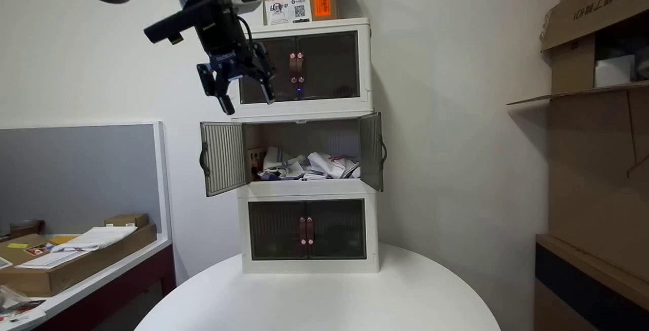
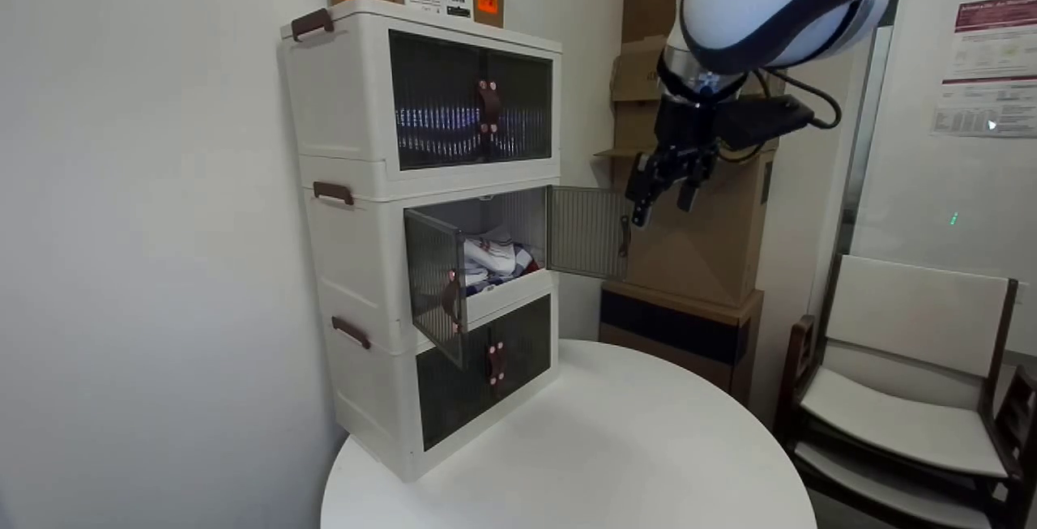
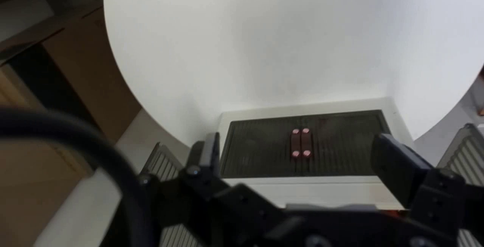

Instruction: Remove the towel from the drawer

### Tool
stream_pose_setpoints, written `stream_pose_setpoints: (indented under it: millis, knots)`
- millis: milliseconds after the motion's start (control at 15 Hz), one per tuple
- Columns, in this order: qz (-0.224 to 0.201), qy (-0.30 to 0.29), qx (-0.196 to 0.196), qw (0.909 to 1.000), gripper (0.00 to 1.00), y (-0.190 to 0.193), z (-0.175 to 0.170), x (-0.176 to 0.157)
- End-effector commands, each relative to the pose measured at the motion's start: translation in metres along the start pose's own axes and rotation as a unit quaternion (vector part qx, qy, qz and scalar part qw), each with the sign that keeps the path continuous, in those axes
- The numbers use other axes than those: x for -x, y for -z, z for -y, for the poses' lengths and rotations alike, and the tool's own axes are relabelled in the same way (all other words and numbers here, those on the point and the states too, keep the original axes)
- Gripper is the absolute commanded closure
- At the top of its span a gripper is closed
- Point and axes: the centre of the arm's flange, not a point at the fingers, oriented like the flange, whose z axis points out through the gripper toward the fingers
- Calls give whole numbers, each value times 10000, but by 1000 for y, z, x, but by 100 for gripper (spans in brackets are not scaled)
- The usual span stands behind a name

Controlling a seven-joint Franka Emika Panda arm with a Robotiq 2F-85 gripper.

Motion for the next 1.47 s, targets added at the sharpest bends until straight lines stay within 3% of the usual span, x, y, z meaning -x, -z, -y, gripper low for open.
stream_pose_setpoints:
  millis: [0,133,200,800,1133,1400]
  knots:
    - [-713,-171,712,9948,0,-29,-8,-25]
    - [-1098,-379,1024,9879,0,-40,-13,-41]
    - [-854,-142,663,9940,0,-24,-12,-24]
    - [-1044,-361,836,9904,0,-41,-16,-35]
    - [-1159,-732,826,9871,0,-65,-32,-44]
    - [-1402,-707,810,9843,0,-89,-48,-60]
